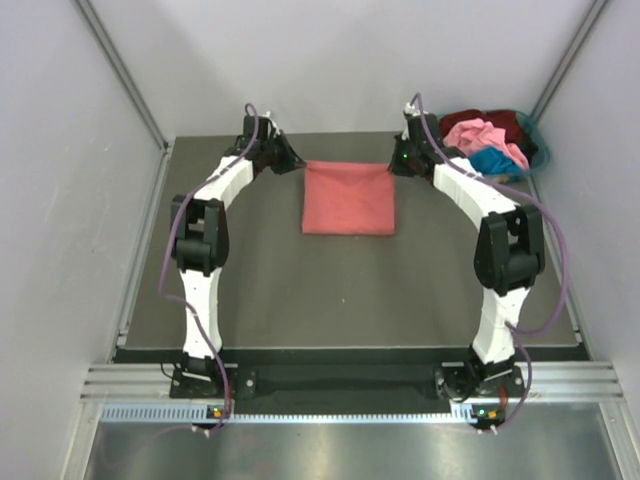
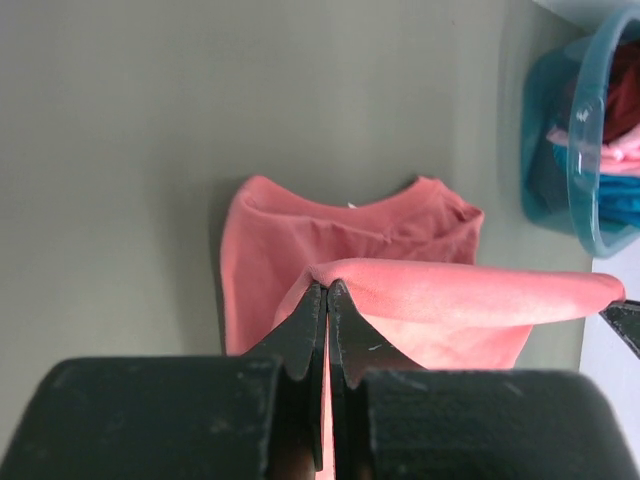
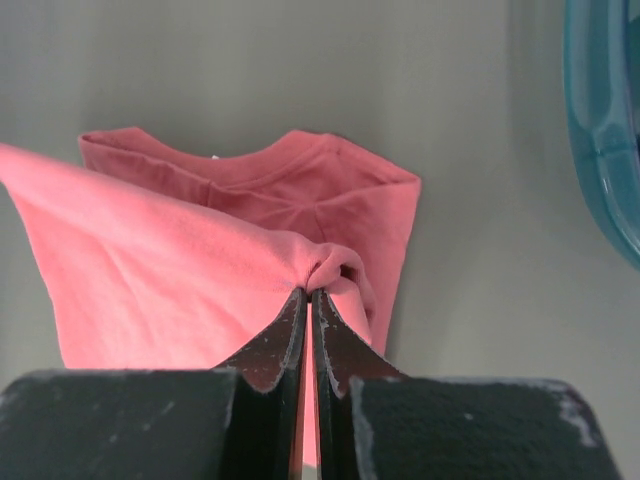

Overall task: Fold and stack the t-shirts
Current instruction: Fold the tshirt

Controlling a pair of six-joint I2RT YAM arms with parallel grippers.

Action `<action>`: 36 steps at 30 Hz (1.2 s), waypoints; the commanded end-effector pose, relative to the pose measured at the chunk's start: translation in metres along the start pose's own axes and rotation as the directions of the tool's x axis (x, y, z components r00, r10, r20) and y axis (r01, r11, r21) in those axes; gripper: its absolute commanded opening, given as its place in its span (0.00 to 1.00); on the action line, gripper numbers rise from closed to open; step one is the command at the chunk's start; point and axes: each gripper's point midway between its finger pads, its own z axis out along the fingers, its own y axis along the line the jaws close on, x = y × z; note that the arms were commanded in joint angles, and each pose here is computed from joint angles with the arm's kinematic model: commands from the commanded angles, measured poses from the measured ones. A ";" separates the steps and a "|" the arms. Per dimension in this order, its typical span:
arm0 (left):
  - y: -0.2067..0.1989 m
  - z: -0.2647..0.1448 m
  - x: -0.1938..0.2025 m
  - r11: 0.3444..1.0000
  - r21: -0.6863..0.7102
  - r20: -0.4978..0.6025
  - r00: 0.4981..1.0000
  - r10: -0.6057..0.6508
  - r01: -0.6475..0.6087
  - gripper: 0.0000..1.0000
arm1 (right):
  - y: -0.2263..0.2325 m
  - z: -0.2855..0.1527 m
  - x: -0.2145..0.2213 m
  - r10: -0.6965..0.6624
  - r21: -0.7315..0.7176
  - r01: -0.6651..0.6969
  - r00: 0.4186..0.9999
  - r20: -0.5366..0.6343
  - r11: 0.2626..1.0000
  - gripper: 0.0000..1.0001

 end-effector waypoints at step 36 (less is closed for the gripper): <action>0.030 -0.044 0.025 0.989 0.055 -0.049 0.989 0.137 -0.134 0.50 | -0.009 -0.029 0.062 0.016 -0.152 -0.041 0.987 -0.159 0.988 0.51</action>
